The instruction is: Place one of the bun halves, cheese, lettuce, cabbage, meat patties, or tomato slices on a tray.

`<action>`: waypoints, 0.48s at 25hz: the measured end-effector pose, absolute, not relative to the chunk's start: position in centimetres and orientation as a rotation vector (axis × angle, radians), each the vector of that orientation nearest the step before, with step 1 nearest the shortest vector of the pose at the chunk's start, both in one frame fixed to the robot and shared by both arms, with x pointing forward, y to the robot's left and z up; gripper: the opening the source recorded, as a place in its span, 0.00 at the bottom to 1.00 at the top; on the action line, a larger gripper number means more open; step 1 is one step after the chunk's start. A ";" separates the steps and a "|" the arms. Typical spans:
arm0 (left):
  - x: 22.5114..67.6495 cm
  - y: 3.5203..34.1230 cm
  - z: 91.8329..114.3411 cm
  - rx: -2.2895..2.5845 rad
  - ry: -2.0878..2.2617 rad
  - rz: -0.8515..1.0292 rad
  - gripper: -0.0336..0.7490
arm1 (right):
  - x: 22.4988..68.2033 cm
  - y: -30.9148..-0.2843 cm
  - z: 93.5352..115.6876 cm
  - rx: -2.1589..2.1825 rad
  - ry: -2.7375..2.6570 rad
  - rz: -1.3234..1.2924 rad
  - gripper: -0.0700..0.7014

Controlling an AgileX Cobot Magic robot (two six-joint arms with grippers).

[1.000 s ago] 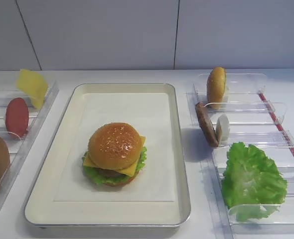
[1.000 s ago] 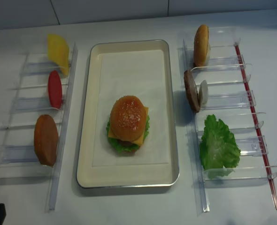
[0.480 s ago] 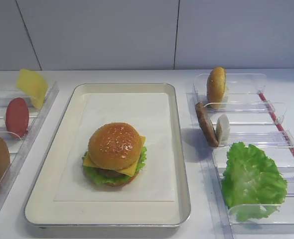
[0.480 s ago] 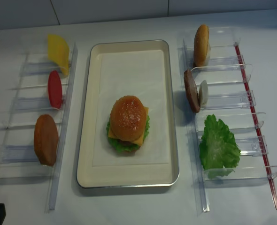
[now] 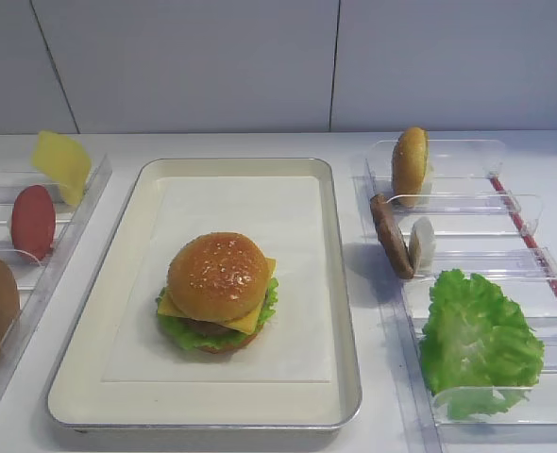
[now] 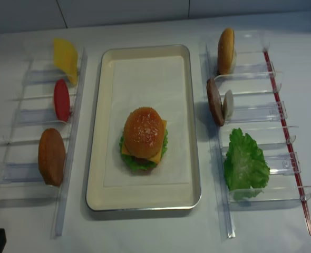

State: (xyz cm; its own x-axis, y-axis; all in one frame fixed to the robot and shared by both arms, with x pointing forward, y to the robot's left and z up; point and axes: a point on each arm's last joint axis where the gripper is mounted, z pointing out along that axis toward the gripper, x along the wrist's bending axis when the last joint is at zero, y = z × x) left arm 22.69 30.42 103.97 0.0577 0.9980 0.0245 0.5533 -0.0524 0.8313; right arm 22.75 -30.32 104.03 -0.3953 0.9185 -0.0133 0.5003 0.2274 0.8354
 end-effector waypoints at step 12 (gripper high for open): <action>22.7 30.4 104.0 1.682 1.567 0.866 0.45 | 23.1 -30.2 103.7 1.287 1.986 1.067 0.68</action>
